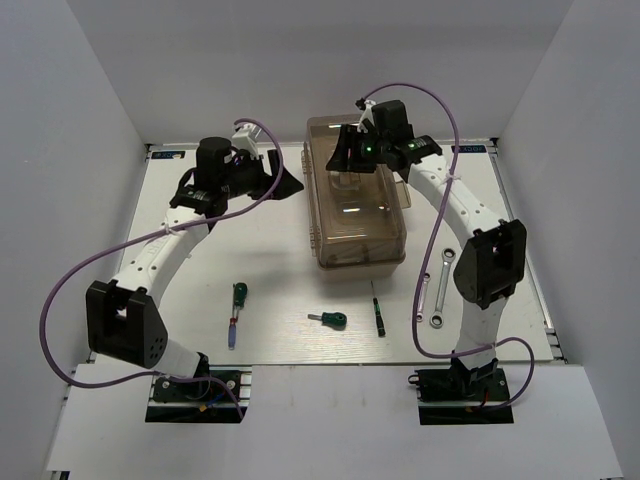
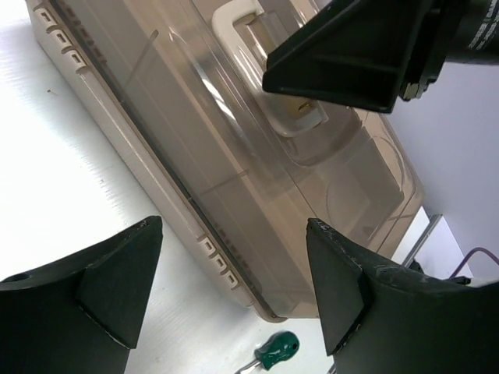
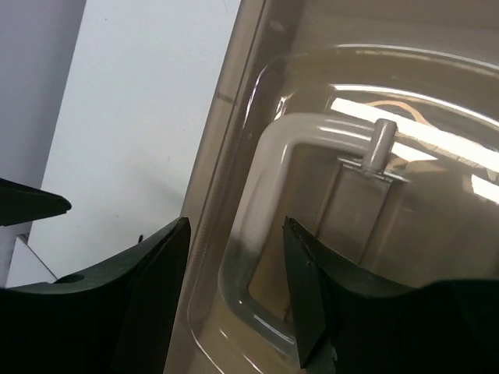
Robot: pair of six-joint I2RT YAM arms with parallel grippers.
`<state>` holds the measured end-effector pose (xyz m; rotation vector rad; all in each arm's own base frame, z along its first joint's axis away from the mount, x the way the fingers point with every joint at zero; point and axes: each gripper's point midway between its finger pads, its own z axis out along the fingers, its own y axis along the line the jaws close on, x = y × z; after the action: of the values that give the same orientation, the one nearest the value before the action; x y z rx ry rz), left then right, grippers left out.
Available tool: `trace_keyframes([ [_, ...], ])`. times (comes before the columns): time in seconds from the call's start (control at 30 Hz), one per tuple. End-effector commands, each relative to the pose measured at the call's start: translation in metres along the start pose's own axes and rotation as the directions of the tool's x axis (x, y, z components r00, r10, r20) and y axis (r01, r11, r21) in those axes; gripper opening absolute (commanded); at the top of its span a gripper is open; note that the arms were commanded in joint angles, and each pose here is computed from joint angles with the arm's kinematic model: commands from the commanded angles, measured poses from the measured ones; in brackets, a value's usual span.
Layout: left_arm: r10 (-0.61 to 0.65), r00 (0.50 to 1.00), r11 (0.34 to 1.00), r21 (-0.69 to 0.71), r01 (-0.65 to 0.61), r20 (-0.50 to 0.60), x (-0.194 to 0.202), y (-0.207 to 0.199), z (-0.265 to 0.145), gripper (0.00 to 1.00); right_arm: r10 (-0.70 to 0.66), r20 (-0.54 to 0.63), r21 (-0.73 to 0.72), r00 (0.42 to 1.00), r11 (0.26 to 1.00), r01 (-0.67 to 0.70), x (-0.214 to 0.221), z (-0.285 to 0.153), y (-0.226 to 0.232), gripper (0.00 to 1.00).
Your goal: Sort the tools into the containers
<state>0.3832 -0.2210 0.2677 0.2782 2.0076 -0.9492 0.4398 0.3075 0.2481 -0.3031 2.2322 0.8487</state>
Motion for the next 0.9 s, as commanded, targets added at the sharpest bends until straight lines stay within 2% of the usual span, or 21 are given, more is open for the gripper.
trace_keyframes([
  [0.0,0.024,0.999,1.0,0.012,-0.025,0.043,-0.01,-0.014,-0.015,0.84,-0.019,0.01,0.05,1.0,0.999,0.018,0.002,-0.024,0.004,0.58],
  [0.23,0.033,0.997,0.999,-0.016,-0.032,0.072,-0.016,-0.011,-0.017,0.84,-0.003,-0.081,0.067,0.997,0.998,0.009,0.036,-0.028,0.004,0.56],
  [0.53,0.004,0.994,0.998,-0.06,0.002,0.108,-0.035,-0.004,-0.008,0.82,0.016,-0.141,0.075,0.99,0.997,-0.006,0.055,-0.016,0.0,0.55],
  [0.63,0.002,0.992,0.998,-0.063,0.005,0.124,-0.045,-0.005,-0.005,0.82,0.024,-0.152,0.035,0.988,0.999,-0.019,0.055,-0.01,0.005,0.54],
  [0.7,-0.007,0.992,0.998,-0.062,0.014,0.125,-0.047,-0.005,-0.003,0.81,0.026,-0.156,-0.01,0.987,1.0,-0.028,0.053,-0.007,0.013,0.49],
  [0.87,-0.017,0.992,0.998,-0.06,0.024,0.126,-0.054,-0.003,0.005,0.81,0.028,-0.162,-0.086,0.986,0.995,-0.043,0.051,-0.004,0.025,0.48],
])
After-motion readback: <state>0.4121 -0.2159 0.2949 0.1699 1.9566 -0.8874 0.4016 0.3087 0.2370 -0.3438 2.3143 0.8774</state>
